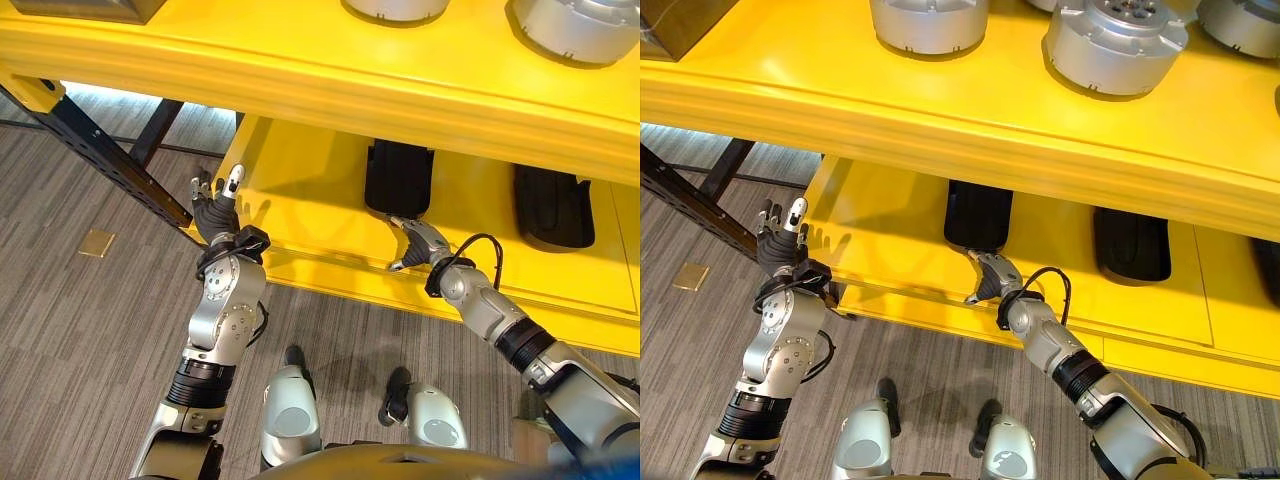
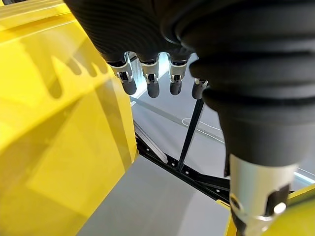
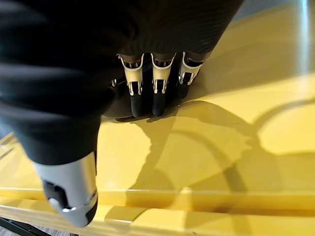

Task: Move parts from the plastic box to the shelf.

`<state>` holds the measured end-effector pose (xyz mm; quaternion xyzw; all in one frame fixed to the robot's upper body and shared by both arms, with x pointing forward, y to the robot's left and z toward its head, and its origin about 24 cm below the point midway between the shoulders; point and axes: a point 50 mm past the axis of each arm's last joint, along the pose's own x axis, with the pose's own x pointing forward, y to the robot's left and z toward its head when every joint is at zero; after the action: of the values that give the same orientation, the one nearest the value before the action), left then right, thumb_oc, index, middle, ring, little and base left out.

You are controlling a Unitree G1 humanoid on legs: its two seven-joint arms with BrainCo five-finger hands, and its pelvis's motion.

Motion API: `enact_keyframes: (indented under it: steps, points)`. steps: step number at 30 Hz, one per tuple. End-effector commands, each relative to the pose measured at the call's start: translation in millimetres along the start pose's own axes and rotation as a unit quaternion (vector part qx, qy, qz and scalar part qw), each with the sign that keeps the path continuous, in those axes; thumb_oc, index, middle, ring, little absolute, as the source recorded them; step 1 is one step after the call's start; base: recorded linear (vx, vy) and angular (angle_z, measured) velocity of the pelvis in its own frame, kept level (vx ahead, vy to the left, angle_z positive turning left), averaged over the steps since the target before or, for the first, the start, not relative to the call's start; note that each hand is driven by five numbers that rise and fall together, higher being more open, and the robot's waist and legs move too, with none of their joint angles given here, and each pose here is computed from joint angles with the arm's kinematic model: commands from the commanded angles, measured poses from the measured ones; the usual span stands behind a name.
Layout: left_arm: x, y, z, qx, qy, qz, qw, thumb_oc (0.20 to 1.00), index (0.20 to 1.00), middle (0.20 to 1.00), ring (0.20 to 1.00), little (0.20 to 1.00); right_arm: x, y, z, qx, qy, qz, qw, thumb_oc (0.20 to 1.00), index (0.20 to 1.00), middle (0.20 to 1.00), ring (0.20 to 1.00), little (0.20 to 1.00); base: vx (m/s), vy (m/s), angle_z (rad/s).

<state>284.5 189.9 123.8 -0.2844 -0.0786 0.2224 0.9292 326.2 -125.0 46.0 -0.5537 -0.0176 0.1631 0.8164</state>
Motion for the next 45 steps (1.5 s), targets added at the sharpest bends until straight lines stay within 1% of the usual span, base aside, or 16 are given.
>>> enact_keyframes:
  steps: [1,5,8,13,17,21,24,26,28,30,31,32,36,41,44,45]
  points:
    - [-7,-11,8,-0.016,-0.023,-0.046,0.999,1.000,1.000,1.000,1.000,1.000,11,-22,18,0.019,-0.027,-0.036,0.999,1.000,1.000,1.000,1.000,1.000,0.00,0.000,0.00]
    - [-7,-10,5,-0.016,-0.016,-0.050,0.999,1.000,1.000,1.000,1.000,1.000,11,-18,22,0.043,-0.051,-0.026,0.997,1.000,1.000,1.000,1.000,1.000,0.00,0.046,-0.01]
    - [-10,-5,3,-0.002,-0.017,-0.057,0.998,1.000,1.000,1.000,1.000,1.000,-5,-12,31,0.092,-0.090,-0.012,0.992,1.000,1.000,1.000,1.000,1.000,0.00,0.067,-0.03]
    - [-14,12,4,0.020,-0.016,-0.037,0.999,1.000,1.000,1.000,1.000,1.000,-38,-14,38,0.150,-0.127,0.054,0.979,1.000,1.000,1.000,1.000,1.000,-0.02,0.045,-0.10]
    - [-19,23,4,0.033,-0.011,-0.040,0.999,1.000,1.000,1.000,1.000,1.000,-57,-13,31,0.171,-0.114,0.105,0.973,1.000,1.000,1.000,1.000,1.000,0.00,0.029,-0.13]
    - [-23,21,3,0.045,-0.003,-0.103,0.994,1.000,1.000,1.000,1.000,1.000,-73,-10,28,0.228,-0.129,0.169,0.950,1.000,1.000,1.000,1.000,1.000,-0.02,0.027,-0.07]
    - [-29,13,-1,0.055,0.013,-0.189,0.980,1.000,1.000,1.000,1.000,1.000,-83,-22,32,0.319,-0.173,0.202,0.909,1.000,1.000,1.000,1.000,1.000,-0.01,0.011,0.01]
    - [-37,4,-10,0.064,0.045,-0.285,0.955,1.000,1.000,1.000,1.000,1.000,-92,-31,35,0.406,-0.214,0.207,0.864,1.000,1.000,1.000,1.000,1.000,-0.04,0.067,0.01]
    - [-52,1,-23,0.059,0.095,-0.398,0.910,1.000,1.000,1.000,1.000,1.000,-99,-45,25,0.469,-0.243,0.191,0.828,1.000,1.000,1.000,1.000,1.000,-0.02,0.131,-0.02]
    - [-60,5,-31,0.073,0.121,-0.448,0.883,1.000,1.000,1.000,1.000,1.000,-104,-52,19,0.508,-0.265,0.172,0.801,1.000,1.000,1.000,1.000,1.000,0.00,0.231,-0.06]
    - [-67,16,-41,0.109,0.163,-0.503,0.842,1.000,1.000,1.000,1.000,1.000,-108,-55,8,0.576,-0.268,0.131,0.761,1.000,1.000,1.000,1.000,1.000,0.02,0.319,-0.08]
    - [-68,19,-42,0.125,0.162,-0.516,0.832,1.000,1.000,1.000,1.000,1.000,-108,-54,2,0.596,-0.257,0.110,0.753,1.000,1.000,1.000,1.000,1.000,0.02,0.311,-0.05]
    - [-74,26,-38,0.147,0.173,-0.564,0.794,1.000,1.000,1.000,1.000,1.000,-108,-47,-30,0.649,-0.139,0.016,0.748,1.000,1.000,1.000,1.000,1.000,0.00,0.264,-0.17]
    - [-85,16,-34,0.123,0.174,-0.640,0.738,1.000,1.000,1.000,1.000,1.000,-116,-51,-35,0.630,-0.137,-0.054,0.762,1.000,1.000,1.000,1.000,1.000,-0.05,0.329,-0.26]
    - [-87,7,-35,0.135,0.163,-0.665,0.716,1.000,1.000,1.000,1.000,1.000,-108,-50,-40,0.632,-0.098,-0.082,0.765,1.000,1.000,1.000,1.000,1.000,-0.08,0.359,-0.34]
    - [-92,-1,-38,0.124,0.168,-0.682,0.701,1.000,1.000,1.000,1.000,1.000,-103,-48,-49,0.624,-0.066,-0.106,0.771,1.000,1.000,1.000,1.000,1.000,-0.01,0.380,-0.56]
